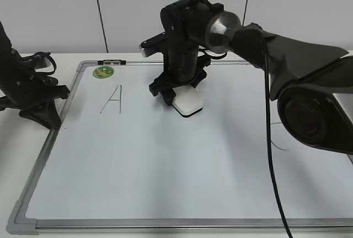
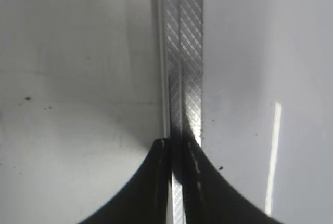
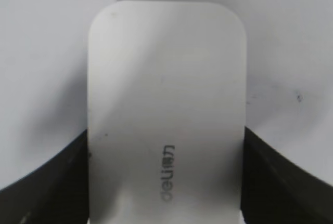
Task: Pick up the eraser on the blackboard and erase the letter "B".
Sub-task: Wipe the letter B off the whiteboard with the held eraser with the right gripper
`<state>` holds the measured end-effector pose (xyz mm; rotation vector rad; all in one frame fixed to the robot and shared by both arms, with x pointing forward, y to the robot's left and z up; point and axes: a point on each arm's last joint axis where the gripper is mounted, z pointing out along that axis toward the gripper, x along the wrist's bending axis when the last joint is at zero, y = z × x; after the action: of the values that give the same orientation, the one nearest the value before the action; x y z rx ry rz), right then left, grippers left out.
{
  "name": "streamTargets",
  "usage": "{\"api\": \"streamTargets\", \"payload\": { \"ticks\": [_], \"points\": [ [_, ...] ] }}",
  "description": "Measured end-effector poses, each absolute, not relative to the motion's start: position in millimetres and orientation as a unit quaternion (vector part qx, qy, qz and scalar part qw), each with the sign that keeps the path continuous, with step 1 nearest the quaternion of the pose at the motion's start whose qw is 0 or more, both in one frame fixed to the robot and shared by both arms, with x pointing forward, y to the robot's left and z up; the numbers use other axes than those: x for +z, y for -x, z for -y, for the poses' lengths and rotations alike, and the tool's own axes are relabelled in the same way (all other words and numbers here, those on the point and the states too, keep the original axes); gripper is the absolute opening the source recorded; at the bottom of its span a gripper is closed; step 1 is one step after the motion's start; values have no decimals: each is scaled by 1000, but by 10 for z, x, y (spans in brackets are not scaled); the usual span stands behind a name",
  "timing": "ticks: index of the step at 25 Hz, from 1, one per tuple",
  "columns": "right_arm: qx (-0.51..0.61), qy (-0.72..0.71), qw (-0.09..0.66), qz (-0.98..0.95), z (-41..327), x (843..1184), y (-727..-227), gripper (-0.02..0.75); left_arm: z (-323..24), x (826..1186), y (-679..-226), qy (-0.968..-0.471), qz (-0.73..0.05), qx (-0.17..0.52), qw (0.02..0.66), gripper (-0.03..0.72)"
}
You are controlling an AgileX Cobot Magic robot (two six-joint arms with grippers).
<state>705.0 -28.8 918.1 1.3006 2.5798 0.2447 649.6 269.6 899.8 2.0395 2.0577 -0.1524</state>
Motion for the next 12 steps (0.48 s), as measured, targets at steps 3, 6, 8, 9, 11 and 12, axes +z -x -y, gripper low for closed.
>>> {"api": "streamTargets", "payload": {
  "ticks": [3, 6, 8, 9, 11, 12],
  "points": [
    [83, -453, 122, -879, 367, 9184, -7096, 544, -2696, 8998, -6496, -698, -704, -52, 120, 29],
    [92, -468, 107, -872, 461, 9185, -7148, 544, -2696, 8998, -6496, -698, -704, -52, 120, 29],
    [95, -480, 105, -866, 566, 9191, -7205, 544, -2697, 8998, -6497, -698, -704, -51, 120, 29],
    [94, -488, 106, -861, 650, 9191, -7246, 544, -2697, 8998, -6497, -698, -704, -51, 120, 29],
    [93, -501, 107, -854, 788, 9194, -7312, 544, -2697, 8998, -6497, -698, -704, -51, 120, 29],
    [91, -505, 111, -851, 848, 9199, -7340, 544, -2697, 8998, -6497, -698, -704, -51, 120, 29]
  ]
}}
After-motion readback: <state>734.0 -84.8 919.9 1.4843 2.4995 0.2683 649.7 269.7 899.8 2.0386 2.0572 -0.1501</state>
